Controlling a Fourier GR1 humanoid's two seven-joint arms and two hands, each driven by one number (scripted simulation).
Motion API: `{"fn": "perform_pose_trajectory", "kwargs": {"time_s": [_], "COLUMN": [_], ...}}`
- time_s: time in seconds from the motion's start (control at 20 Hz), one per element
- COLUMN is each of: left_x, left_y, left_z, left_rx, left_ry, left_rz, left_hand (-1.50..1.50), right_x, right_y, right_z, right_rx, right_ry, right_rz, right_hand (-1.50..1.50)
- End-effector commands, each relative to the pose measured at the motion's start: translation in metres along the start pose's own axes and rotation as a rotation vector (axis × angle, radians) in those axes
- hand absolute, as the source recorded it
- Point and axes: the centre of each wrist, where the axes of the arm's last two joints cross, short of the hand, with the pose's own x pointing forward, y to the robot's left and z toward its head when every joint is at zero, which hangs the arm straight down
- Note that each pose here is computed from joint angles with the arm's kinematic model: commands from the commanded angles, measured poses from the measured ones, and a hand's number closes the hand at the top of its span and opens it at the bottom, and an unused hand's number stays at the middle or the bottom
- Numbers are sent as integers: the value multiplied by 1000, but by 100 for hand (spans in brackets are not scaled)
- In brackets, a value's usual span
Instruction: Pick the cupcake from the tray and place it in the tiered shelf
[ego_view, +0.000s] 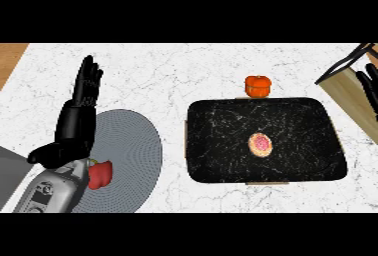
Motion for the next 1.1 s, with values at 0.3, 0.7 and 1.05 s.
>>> {"fn": "perform_pose_trajectory", "kwargs": {"time_s": [0.3, 0.7, 1.05], "left_x": [-67, -69, -72], "left_y": [67, 121, 135], "left_z": [52, 78, 86], "left_rx": [15, 8, 17], "left_ry": [500, 639, 642], "left_rz": [-103, -71, -66], "left_hand": [0, 0, 0], "right_x": [-18, -32, -14], "right_y": [6, 184, 169], "right_z": [-3, 31, 34], "right_rx": [-79, -113, -124], "right_ry": [206, 191, 324], "right_rz": [497, 380, 811], "right_hand": [150, -150, -150]}}
